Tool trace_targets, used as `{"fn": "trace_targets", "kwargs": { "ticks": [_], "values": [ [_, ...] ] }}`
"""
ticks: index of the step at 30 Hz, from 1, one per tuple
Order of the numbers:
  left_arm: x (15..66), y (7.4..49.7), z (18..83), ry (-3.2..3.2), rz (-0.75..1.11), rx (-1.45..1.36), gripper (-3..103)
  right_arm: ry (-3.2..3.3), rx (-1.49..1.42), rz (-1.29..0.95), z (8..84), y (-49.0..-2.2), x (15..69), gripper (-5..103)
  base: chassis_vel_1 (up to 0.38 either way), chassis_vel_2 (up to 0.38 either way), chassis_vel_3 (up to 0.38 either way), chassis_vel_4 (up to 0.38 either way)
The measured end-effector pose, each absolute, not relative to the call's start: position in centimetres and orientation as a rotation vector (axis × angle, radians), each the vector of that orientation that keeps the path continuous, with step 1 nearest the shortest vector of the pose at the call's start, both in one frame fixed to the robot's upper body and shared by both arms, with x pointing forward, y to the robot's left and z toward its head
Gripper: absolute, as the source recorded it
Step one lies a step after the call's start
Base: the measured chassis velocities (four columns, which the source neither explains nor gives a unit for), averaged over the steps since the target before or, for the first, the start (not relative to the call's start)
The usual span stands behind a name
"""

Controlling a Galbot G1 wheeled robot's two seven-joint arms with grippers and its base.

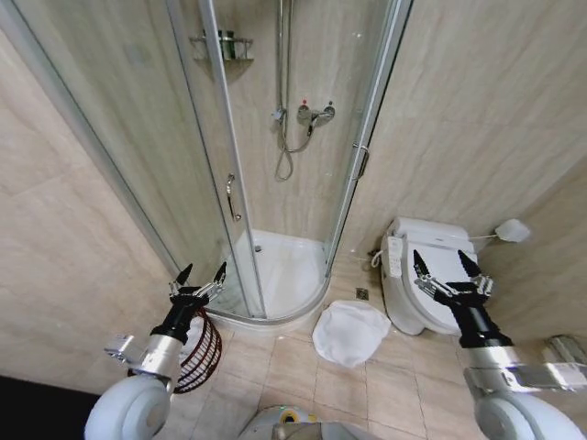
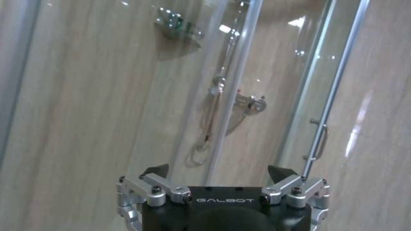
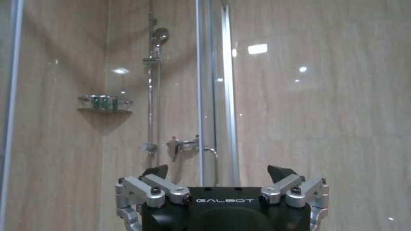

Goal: Discard the used towel into the hamper.

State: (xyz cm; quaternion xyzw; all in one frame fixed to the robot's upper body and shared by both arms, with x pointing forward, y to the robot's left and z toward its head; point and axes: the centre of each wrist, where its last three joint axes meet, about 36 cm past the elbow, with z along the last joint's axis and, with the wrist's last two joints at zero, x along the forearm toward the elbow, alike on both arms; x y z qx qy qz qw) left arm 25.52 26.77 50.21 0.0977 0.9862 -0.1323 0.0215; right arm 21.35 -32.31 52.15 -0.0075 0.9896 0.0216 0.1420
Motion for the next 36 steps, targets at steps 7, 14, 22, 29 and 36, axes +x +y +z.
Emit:
{"fn": "trace_targets", "kwargs": {
  "ticks": [7, 14, 22, 29, 36],
  "values": [
    [25.52, 26.77, 50.21, 3.056, -0.410, 0.303, 100, 2.856, -0.022, 0.062, 52.15, -32.31, 21.35, 100, -0.030, -0.030, -0.024, -0.026],
    [25.52, 26.77, 50.21, 3.056, -0.410, 0.303, 100, 2.856, -0.022, 0.062, 52.15, -32.31, 21.35, 100, 0.000, 0.000, 0.000, 0.000],
    [25.52, 26.77, 50.21, 3.056, -0.410, 0.303, 100, 2.856, -0.022, 0.062, 52.14, -32.31, 21.35, 100, 0.000, 0.000, 0.000, 0.000],
    [25.52, 26.77, 50.21, 3.056, -0.410, 0.303, 100, 2.856, -0.022, 0.062, 52.14, -32.31, 21.35, 100, 0.000, 0.000, 0.000, 0.000],
    [25.52, 26.77, 50.21, 3.056, -0.410, 0.303, 100, 2.856, -0.022, 0.062, 52.14, -32.31, 21.35, 100, 0.000, 0.000, 0.000, 0.000]
  ]
}}
